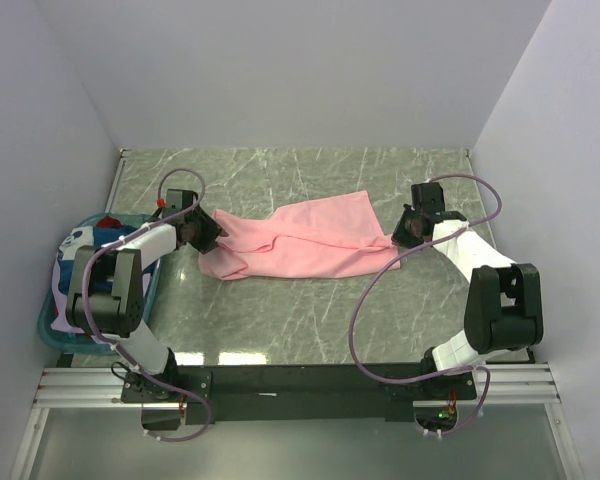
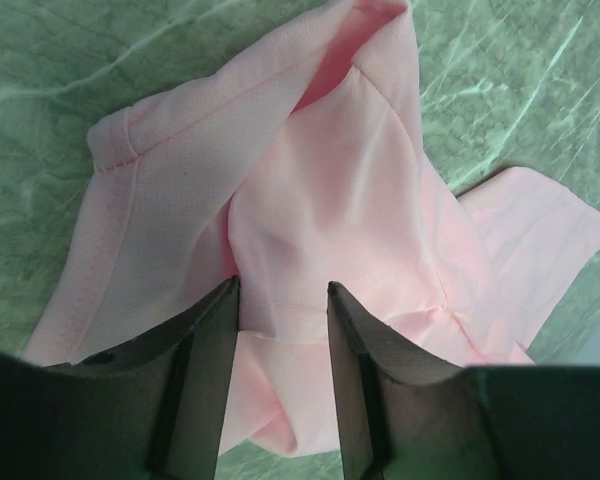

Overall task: Fold and stack the t-shirts
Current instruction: Flatten the tshirt out

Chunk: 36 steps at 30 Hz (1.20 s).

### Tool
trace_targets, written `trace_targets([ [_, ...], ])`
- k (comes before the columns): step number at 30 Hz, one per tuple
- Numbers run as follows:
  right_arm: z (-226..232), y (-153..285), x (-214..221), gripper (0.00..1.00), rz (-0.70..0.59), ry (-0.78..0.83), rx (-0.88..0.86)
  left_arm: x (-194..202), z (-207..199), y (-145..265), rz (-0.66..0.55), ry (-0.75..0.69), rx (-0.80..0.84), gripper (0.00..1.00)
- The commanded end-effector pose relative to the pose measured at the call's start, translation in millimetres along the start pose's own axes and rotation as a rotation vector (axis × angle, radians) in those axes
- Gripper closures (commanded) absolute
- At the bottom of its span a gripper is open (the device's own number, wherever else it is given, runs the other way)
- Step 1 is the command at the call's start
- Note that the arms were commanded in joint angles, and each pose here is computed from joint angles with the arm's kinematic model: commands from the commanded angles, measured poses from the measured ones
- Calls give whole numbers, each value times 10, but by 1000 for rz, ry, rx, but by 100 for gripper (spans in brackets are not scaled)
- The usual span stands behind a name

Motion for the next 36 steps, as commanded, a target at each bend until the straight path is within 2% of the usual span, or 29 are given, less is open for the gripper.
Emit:
trace_targets([
  [1,56,91,-111,100,-45,-3,-32,-113,-194,127,-33,-5,63,55],
  [3,43,84,-97,100,-44,0,-26,-117,-172,127,-41,-5,51,56],
  [9,9,38,-67,100,-39,-8,-17,-66,-72,70,-33,-3,13,72],
  [16,-22,-10,-40,100,-20,-19,-7,-55,47,56,-36,-21,-43,99],
  [19,-53,-13,-48,100,-14,-29,5,-156,39,171,-66,-38,-60,99],
  [29,-75,164,-197,100,-58,-75,10,-679,-80,1004,-279,-107,-83,99],
  [36,116,423,-408,100,-95,-131,-81,-948,-198,1415,-370,-110,-48,99],
])
Point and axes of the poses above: each gripper's point midway between its finger pads, its own y axis back along the fingers, its own z axis along the line the jaws close on, x = y × z, the point moved 4 cm from there along y, back along the fingers, and after that the axes turned 10 degrees about -y, right-handed, at the moved point
